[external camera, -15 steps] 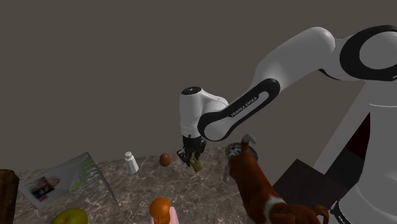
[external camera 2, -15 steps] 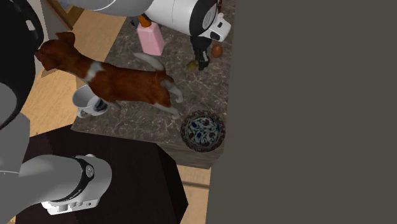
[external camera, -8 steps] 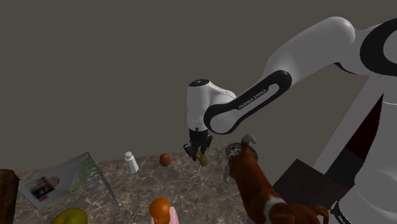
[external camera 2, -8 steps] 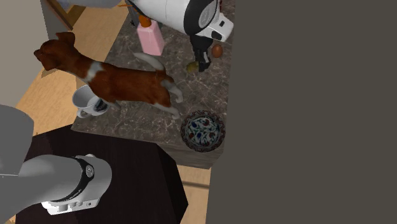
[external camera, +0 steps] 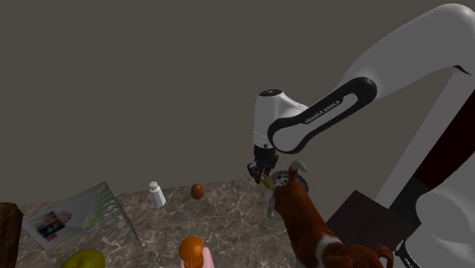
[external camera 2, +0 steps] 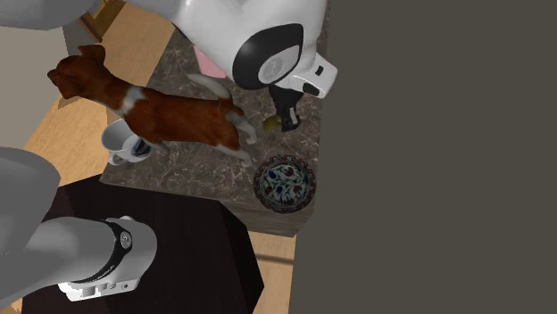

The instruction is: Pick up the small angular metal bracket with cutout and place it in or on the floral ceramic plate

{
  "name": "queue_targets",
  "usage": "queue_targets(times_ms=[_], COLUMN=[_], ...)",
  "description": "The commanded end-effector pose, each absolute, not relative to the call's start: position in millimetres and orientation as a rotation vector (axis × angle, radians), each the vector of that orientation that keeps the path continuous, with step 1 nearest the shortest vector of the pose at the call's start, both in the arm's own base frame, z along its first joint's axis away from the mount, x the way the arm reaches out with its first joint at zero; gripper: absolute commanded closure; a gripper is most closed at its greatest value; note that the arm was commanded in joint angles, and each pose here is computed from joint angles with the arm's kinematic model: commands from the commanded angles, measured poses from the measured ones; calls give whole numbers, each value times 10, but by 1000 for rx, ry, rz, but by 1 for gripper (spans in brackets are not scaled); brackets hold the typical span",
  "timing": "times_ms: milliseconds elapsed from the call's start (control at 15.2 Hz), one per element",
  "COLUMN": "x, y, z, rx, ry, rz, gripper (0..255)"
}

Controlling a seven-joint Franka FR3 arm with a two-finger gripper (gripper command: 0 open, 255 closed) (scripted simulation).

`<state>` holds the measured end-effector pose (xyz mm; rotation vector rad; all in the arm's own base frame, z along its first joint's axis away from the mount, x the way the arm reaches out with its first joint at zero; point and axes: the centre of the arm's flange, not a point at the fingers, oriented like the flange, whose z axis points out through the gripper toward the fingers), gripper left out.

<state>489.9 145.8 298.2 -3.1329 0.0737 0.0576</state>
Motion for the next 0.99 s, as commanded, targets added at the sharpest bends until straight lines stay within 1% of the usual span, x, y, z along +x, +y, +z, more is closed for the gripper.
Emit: queue_targets(times_ms=[0, 528, 924], x=[4856, 4569, 4552], y=[1199, 183, 123], z=[2997, 3035, 2774], rx=[-3132, -3132, -3132], ry=[70, 70, 70], rz=[57, 57, 57], gripper=[255, 255, 255])
